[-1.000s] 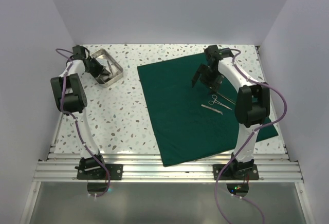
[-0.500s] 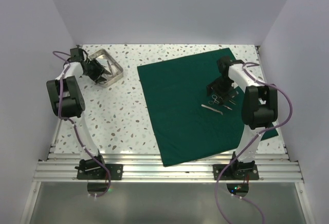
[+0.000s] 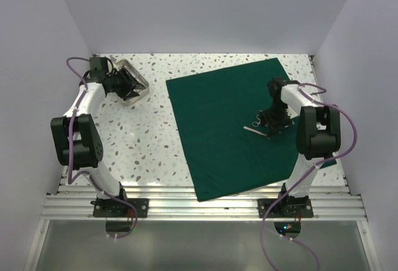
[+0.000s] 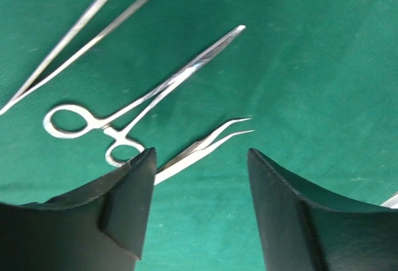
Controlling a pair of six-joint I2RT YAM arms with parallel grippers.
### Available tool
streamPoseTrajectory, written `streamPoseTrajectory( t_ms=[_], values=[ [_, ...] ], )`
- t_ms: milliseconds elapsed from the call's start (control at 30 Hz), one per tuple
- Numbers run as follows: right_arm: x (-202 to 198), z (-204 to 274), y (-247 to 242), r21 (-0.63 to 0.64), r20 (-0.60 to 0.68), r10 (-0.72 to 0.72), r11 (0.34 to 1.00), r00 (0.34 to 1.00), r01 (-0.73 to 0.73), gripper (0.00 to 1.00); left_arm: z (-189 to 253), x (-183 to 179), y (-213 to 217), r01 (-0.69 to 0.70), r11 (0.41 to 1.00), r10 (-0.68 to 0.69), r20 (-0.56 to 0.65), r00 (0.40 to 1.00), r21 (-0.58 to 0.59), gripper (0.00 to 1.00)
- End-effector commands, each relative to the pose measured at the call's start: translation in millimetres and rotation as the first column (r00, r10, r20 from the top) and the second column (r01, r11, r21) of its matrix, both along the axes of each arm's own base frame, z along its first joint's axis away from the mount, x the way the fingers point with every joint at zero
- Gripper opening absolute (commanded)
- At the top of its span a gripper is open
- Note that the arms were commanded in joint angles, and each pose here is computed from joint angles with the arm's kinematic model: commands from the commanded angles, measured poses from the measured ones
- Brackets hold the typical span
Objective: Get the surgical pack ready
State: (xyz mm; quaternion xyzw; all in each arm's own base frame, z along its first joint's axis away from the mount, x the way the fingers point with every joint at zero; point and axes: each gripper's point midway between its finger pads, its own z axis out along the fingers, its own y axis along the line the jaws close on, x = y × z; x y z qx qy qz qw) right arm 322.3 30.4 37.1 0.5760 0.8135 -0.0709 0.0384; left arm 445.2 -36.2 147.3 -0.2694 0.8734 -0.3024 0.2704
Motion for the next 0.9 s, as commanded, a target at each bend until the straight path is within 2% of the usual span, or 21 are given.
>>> streamPoseTrajectory(
  t_ms=[0, 267, 567, 700, 767, 867],
  values=[
    [-5.1, 1.6, -5.4, -0.03, 0.009, -0.088, 0.996, 0.996, 0.088, 0.61, 16.2, -3.8, -20.2, 0.04, 0.999, -0.039, 0.049, 0.998, -0.019, 0.51],
    [-6.2, -12.7, -3.2, -0.021, -0.007, -0.124, 0.992, 0.992, 0.123, 0.55, 18.2, -6.4, -51.9, 0.127, 0.992, -0.126, 0.057, 0.99, -0.024, 0.48],
    [-4.9, -20.9, -1.7, -0.02, -0.04, -0.131, 0.991, 0.991, 0.131, 0.38, 20.6, -13.3, -70.7, 0.186, 0.983, -0.185, 0.066, 0.981, -0.008, 0.47],
    [-10.1, -16.8, -2.0, -0.021, -0.051, -0.13, 0.991, 0.99, 0.129, 0.2, 20.9, -16.1, -72.7, 0.201, 0.98, -0.199, 0.07, 0.977, -0.014, 0.47],
    [-13.7, -6.6, -2.8, -0.021, -0.043, -0.115, 0.993, 0.992, 0.114, 0.18, 24.4, -22.5, -91.4, 0.259, 0.965, -0.256, 0.083, 0.963, -0.033, 0.47],
    [-19.4, 11.9, 2.2, -0.001, -0.023, -0.058, 0.998, 0.998, 0.058, 0.08, 35.6, -29.2, -113.8, 0.356, 0.932, -0.343, 0.151, 0.927, -0.07, 0.48]
  ],
)
